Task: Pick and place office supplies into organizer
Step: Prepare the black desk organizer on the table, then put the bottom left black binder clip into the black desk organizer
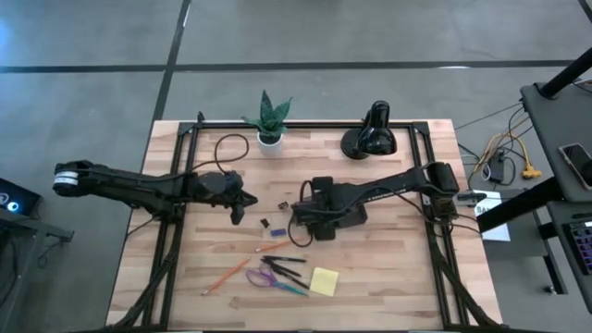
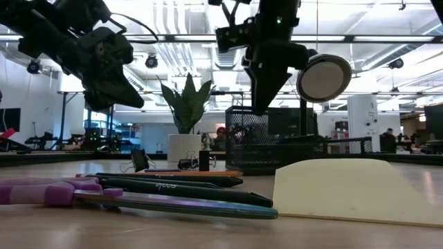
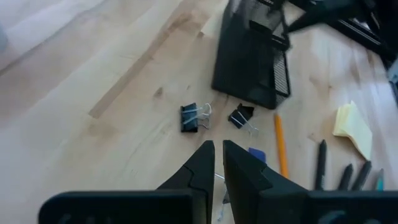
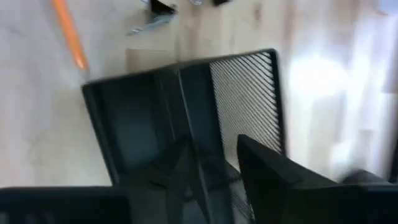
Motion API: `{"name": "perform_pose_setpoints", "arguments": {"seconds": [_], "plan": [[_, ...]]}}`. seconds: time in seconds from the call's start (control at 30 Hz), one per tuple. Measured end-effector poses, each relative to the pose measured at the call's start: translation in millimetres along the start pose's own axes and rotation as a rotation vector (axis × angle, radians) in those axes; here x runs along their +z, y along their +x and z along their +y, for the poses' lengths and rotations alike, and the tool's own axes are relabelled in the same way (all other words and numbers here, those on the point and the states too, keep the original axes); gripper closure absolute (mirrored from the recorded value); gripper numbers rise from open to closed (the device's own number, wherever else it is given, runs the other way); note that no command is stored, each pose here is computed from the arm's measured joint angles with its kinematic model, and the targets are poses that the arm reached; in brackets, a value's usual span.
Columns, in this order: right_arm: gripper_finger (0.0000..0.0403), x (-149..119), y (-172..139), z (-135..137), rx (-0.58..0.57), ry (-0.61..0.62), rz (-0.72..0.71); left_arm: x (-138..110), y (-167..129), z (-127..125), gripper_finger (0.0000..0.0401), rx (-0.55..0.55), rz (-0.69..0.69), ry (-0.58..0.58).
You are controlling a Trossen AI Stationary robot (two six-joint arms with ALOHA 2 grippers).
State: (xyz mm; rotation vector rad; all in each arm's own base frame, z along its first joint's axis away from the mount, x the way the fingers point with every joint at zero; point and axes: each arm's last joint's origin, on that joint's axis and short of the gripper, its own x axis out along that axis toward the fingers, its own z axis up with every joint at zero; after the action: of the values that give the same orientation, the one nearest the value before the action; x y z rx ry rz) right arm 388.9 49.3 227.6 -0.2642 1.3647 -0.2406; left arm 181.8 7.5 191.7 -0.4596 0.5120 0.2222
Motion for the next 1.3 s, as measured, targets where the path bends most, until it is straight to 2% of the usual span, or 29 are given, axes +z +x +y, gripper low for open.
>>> {"name": "perform_pose_setpoints", "arguments": {"seconds": [0.17, 0.27, 0.33, 0.43, 0.57, 0.73, 0.9, 1.1, 1.3], "plan": [[0.0229, 5, -38, -8, -0.01, -0.017, -0.048, -3, 0, -1, 0.0384, -0.056, 0.051, 0.022], [0.0215, 17, -66, 1, 0.01, -0.135, -0.188, -5, 0, -3, 0.0384, -0.1, 0.08, 0.075], [0.0209, 28, -73, 12, 0.064, -0.263, -0.297, -6, -1, -4, 0.0384, -0.128, 0.093, 0.106], [0.0204, 47, -55, 28, 0.12, -0.439, -0.392, -7, -1, -7, 0.0384, -0.163, 0.11, 0.135], [0.0204, 63, -12, 43, 0.11, -0.551, -0.32, -12, -3, -10, 0.0384, -0.184, 0.149, 0.145], [0.0204, 79, 17, 44, 0.063, -0.486, -0.22, -19, -7, -11, 0.0384, -0.182, 0.214, 0.136], [0.0204, 91, 32, 44, 0.079, -0.411, -0.178, -22, -15, -14, 0.0384, -0.199, 0.227, 0.131], [0.0204, 85, 43, 45, 0.095, -0.332, -0.061, -22, -28, -16, 0.0384, -0.222, 0.202, 0.141], [0.0204, 85, 47, 38, 0.103, -0.233, -0.046, -24, -37, -14, 0.0384, -0.23, 0.163, 0.144]]}}
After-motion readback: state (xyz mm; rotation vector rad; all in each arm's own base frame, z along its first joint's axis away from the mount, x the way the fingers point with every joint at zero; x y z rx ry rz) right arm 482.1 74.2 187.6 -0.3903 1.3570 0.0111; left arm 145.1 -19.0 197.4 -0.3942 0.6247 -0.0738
